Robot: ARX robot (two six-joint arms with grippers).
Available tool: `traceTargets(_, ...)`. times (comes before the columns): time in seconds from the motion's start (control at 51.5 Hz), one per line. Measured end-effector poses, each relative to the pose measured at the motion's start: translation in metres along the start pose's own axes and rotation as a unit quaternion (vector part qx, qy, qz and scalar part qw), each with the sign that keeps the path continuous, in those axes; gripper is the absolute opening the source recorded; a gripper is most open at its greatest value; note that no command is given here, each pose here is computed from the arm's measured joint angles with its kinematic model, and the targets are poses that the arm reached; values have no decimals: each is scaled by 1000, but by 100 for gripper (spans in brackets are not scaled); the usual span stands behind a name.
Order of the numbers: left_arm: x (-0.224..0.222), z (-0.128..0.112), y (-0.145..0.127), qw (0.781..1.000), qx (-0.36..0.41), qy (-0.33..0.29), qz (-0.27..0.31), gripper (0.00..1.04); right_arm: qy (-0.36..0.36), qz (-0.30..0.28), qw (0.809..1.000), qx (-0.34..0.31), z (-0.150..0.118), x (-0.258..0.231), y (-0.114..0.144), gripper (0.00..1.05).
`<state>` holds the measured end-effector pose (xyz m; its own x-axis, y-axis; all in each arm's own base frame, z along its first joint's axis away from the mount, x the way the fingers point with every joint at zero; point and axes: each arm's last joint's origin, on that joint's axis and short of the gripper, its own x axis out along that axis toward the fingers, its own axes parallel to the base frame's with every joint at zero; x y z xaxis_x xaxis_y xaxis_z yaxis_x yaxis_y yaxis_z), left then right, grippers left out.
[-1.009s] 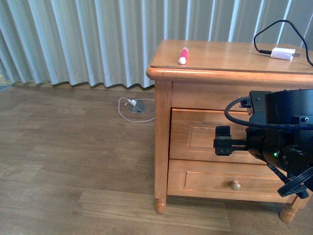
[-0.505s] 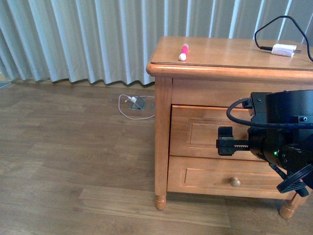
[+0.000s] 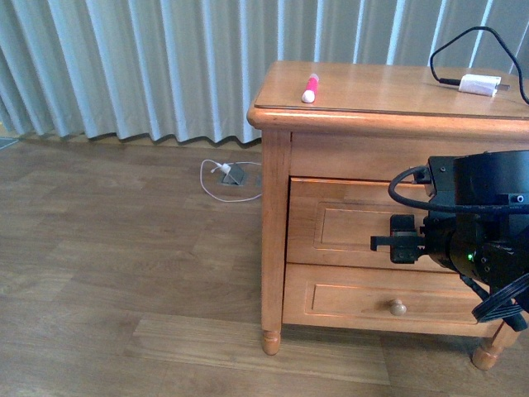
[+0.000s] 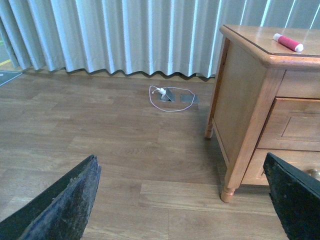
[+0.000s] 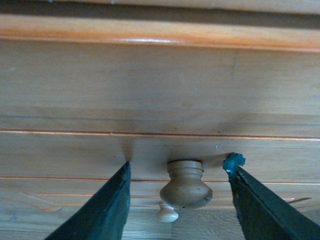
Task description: Place pink marker in drawer with both arms
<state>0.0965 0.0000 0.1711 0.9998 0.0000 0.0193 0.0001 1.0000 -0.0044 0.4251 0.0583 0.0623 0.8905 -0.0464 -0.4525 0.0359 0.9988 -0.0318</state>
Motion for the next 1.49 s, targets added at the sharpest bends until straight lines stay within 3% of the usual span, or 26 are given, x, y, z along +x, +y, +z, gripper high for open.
traceTargets(0.155, 0, 0, 0, 1000, 0, 0, 0, 99, 6, 1, 1000, -3, -1, 0, 0, 25)
traceTargets(0.213, 0, 0, 0, 1000, 0, 0, 0, 99, 7, 2, 1000, -3, -1, 0, -1, 23)
traceTargets(0.776, 0, 0, 0, 1000, 0, 0, 0, 99, 39, 13, 999, 16, -3, -13, -2, 22)
traceTargets(0.99, 0, 0, 0, 1000, 0, 0, 0, 99, 85, 42, 994, 61, -24, -72, -16, 22)
traceTargets(1.242, 0, 0, 0, 1000, 0, 0, 0, 99, 109, 67, 989, 70, -54, -130, -29, 22)
traceTargets(1.494, 0, 0, 0, 1000, 0, 0, 0, 99, 114, 73, 988, 75, -61, -159, -34, 62)
